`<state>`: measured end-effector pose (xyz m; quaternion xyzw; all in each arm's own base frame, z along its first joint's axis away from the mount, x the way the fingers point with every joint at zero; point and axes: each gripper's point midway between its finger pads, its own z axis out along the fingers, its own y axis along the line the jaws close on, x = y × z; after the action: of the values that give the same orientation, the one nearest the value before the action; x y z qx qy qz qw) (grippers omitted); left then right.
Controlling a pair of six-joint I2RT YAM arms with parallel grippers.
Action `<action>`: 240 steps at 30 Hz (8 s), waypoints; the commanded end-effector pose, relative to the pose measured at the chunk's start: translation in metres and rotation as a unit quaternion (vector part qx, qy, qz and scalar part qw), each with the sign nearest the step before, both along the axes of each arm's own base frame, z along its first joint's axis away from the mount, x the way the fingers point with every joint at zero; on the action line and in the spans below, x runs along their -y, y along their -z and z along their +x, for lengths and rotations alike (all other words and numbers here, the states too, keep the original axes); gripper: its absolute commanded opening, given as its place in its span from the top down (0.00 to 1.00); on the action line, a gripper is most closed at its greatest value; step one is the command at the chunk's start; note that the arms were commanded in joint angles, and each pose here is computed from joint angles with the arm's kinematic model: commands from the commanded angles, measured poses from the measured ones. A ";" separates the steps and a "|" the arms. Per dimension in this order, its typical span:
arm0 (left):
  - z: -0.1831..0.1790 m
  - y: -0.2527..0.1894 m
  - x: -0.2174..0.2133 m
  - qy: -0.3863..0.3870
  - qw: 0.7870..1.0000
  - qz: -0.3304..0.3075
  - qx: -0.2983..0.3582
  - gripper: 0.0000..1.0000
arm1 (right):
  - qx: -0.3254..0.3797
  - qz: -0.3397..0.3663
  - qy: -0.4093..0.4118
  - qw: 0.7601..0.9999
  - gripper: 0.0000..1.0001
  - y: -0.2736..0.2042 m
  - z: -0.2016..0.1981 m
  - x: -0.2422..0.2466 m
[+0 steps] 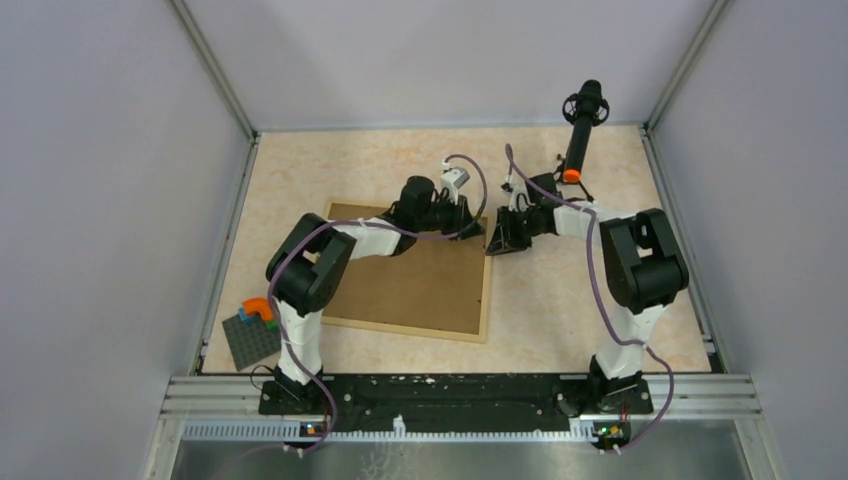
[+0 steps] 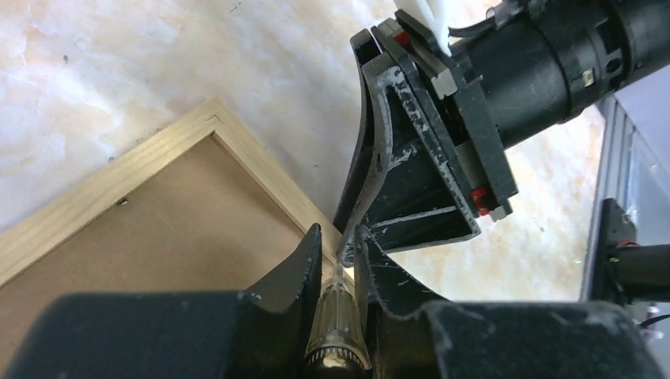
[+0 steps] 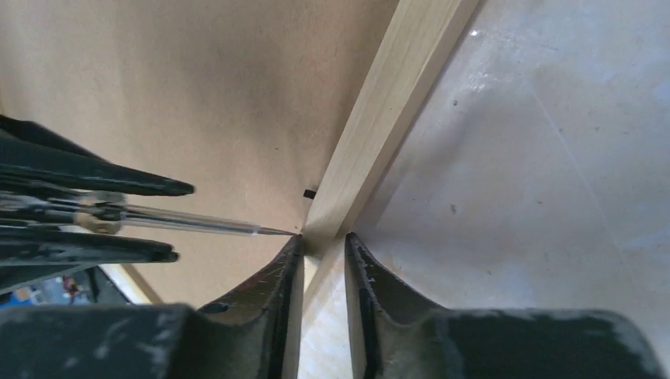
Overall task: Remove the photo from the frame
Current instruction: Release the photo frame item from the photo frame, then adjust the screwdriver, then adjust the photo frame at the center of the board.
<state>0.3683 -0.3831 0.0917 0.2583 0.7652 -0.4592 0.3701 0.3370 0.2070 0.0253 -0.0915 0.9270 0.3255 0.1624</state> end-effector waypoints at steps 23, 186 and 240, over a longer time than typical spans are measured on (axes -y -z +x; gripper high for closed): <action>0.034 -0.080 -0.099 -0.092 0.995 -0.024 -0.015 1.00 | 0.054 -0.202 0.145 0.967 0.52 -0.008 0.030 -0.005; -0.018 -0.068 -0.147 -0.006 0.987 -0.051 -0.150 1.00 | 0.317 -0.025 -0.357 0.879 0.24 -0.095 -0.079 -0.088; -0.005 -0.043 -0.168 -0.119 0.978 -0.107 -0.137 1.00 | 0.301 -0.020 -0.205 0.931 0.30 -0.120 -0.047 -0.098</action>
<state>0.3605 -0.1896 0.1201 0.0278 0.8085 -0.4995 0.3100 0.2885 0.3348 0.1095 -0.4425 0.7872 0.2413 0.3554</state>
